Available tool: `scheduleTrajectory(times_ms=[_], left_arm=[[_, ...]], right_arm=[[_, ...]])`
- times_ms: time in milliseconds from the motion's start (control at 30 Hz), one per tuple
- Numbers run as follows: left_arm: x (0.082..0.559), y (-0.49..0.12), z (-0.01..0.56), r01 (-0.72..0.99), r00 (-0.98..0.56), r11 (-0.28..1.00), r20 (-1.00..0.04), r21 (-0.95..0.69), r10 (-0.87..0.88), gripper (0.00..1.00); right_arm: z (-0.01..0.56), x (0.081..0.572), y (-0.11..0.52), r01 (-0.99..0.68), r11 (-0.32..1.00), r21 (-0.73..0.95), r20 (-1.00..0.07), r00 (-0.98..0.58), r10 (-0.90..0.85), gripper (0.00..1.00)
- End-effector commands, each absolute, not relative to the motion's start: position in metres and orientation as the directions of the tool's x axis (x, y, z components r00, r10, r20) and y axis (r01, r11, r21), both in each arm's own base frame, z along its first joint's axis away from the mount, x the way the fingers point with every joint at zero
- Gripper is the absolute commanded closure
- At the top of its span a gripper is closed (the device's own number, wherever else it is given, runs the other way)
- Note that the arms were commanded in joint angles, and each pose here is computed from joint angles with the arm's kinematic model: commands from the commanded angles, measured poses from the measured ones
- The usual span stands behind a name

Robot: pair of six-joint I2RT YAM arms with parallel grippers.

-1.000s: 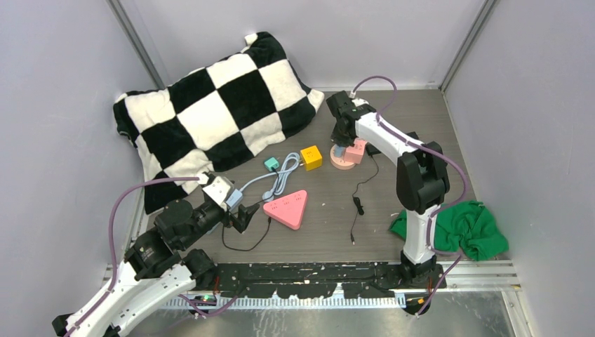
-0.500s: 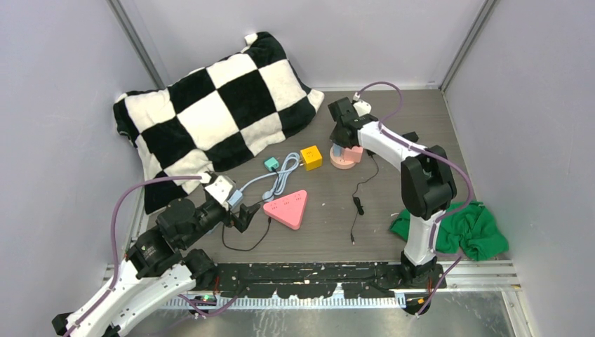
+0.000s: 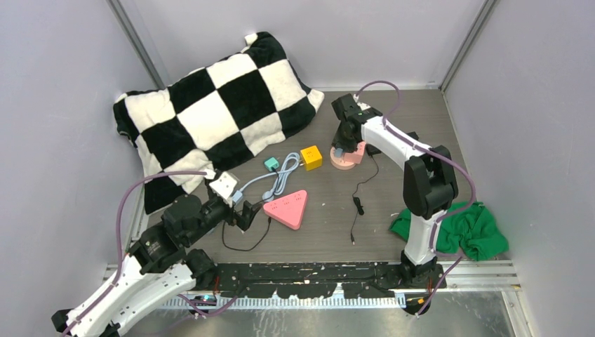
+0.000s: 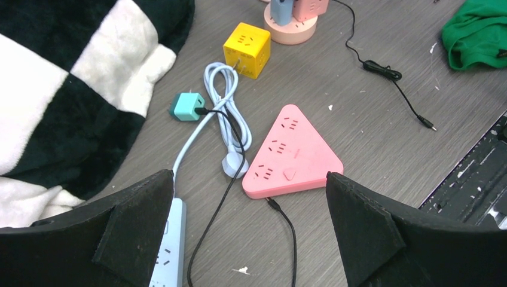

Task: Insert the plug
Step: Insert the plug into the socket, then pick up the plug from the center of the board.

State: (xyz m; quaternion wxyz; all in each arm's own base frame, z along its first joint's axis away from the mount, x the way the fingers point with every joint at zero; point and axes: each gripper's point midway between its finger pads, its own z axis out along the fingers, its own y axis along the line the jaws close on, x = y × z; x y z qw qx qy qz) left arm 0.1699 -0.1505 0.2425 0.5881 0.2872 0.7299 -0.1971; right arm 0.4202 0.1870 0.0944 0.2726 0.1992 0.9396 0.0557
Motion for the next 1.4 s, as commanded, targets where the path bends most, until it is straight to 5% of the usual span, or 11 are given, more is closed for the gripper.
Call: scheduleTrajectory(times_ms=[0,167,400,667,1033,1367], left_arm=[[0.173,-0.151,0.26,0.631,-0.16,0.776,-0.977,0.011,0.144,0.0],[0.173,-0.154,0.265,0.628,-0.178,0.778,-0.975,-0.008,0.134,0.0],[0.18,-0.159,0.28,0.614,-0.205,0.789,-0.971,-0.028,0.124,0.0],[0.196,-0.162,0.265,0.607,-0.221,0.79,-0.937,0.085,0.271,0.0],[0.198,-0.133,0.263,0.512,-0.111,0.85,-0.971,0.125,0.21,0.03],[0.199,-0.12,0.268,0.463,-0.091,0.876,-0.975,0.137,0.2,0.05]], right_arm=[[0.154,0.396,0.179,0.266,0.939,0.22,-0.514,-0.786,0.343,0.61],[0.184,0.376,0.159,0.259,0.94,0.221,-0.579,-0.741,0.34,0.29],[0.198,0.35,0.118,0.323,0.934,0.152,-0.663,-0.667,0.339,0.01],[0.189,0.342,0.083,0.341,0.931,0.128,-0.694,-0.64,0.33,0.02],[0.139,0.327,0.148,0.115,0.914,0.389,-0.59,-0.731,0.343,0.31],[0.13,0.322,0.204,0.081,0.904,0.419,-0.596,-0.727,0.342,0.3]])
